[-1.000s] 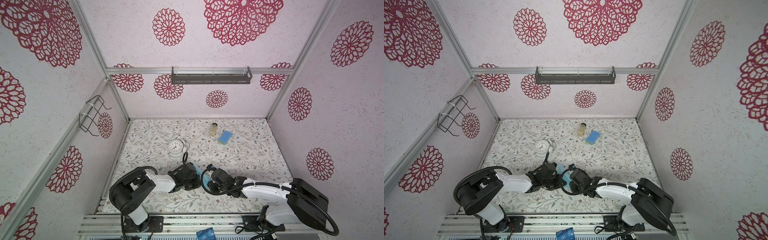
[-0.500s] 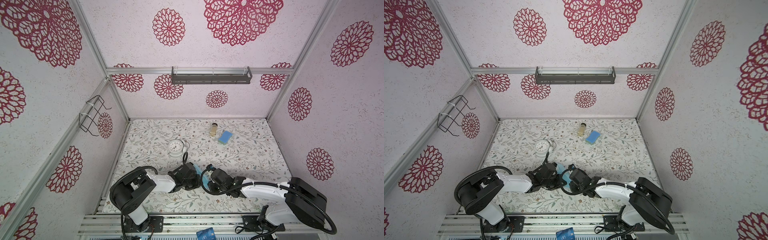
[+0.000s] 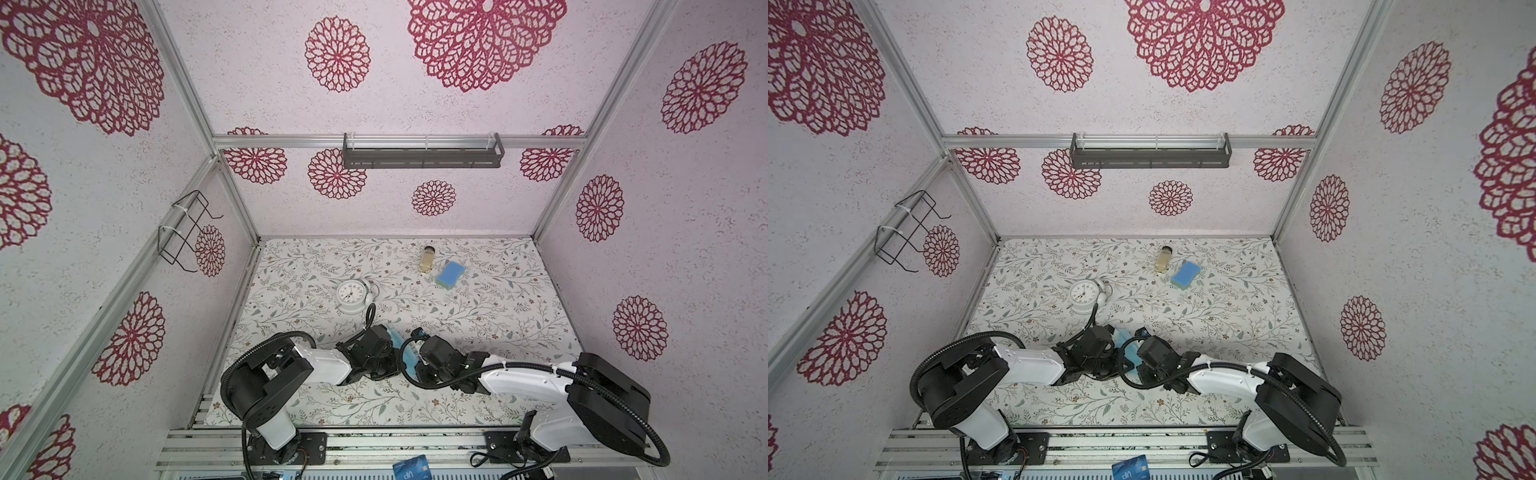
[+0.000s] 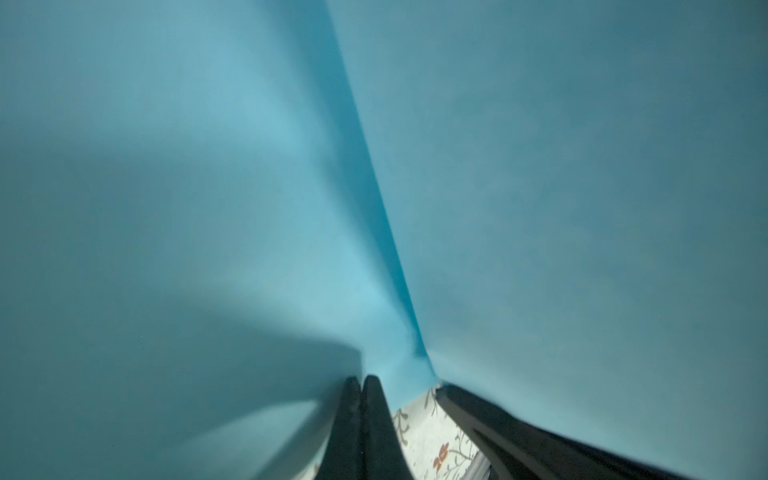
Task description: Fold a paper plane with a square sheet of paper (fold left side to right side)
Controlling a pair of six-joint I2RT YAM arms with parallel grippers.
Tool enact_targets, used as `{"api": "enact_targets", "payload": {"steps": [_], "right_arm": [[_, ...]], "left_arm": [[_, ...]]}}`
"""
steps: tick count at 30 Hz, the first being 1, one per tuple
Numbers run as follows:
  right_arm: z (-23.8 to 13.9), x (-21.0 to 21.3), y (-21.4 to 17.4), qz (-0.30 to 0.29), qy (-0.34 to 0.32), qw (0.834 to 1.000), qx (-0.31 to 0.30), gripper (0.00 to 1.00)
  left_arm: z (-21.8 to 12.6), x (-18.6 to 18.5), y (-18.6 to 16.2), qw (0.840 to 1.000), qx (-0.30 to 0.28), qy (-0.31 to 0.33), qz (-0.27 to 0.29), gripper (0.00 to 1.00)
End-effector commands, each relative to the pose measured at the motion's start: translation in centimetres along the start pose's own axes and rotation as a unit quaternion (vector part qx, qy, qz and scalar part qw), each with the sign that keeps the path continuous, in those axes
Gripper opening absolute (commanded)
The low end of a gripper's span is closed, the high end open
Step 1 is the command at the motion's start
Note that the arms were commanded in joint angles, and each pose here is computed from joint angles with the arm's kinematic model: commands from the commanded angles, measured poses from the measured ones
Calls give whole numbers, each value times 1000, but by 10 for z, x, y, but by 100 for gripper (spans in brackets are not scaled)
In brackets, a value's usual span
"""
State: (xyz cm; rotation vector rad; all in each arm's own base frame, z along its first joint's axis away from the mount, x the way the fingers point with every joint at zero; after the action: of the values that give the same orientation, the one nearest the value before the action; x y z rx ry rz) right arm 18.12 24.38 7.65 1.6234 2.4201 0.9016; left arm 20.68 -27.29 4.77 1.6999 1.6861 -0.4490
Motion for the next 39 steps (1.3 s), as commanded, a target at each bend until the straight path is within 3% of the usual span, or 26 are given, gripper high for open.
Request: {"api": "enact_targets", "payload": {"steps": [1,17,24,39], "right_arm": [[-1,13,7,6,28,1000,2,0],[19,10,2,115,81,986,90,0],[22,1,2,145,102,979,98,0],[23,-3,0,151,119,975,113,0]], "left_arm": [[-2,0,4,1000,1,-2,-1,0],[-45,-16,24,999,-26,-10,31,0],[-34,-21,24,999,-17,-22,32,0],[2,-22,38,999,-4,-23,35,0]]}}
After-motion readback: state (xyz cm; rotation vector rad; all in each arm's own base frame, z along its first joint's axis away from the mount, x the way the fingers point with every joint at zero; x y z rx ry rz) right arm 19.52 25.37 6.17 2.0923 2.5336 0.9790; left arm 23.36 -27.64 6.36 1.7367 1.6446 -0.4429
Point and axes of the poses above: each gripper's point midway between its finger pads, its own z axis out along the fingers, its own x axis along the line the jaws close on, y = z × x, the point moved 5 cm from there along -z, back along the fingers, and after that the axes turned 8 degrees about z, right-handed, at the moved point
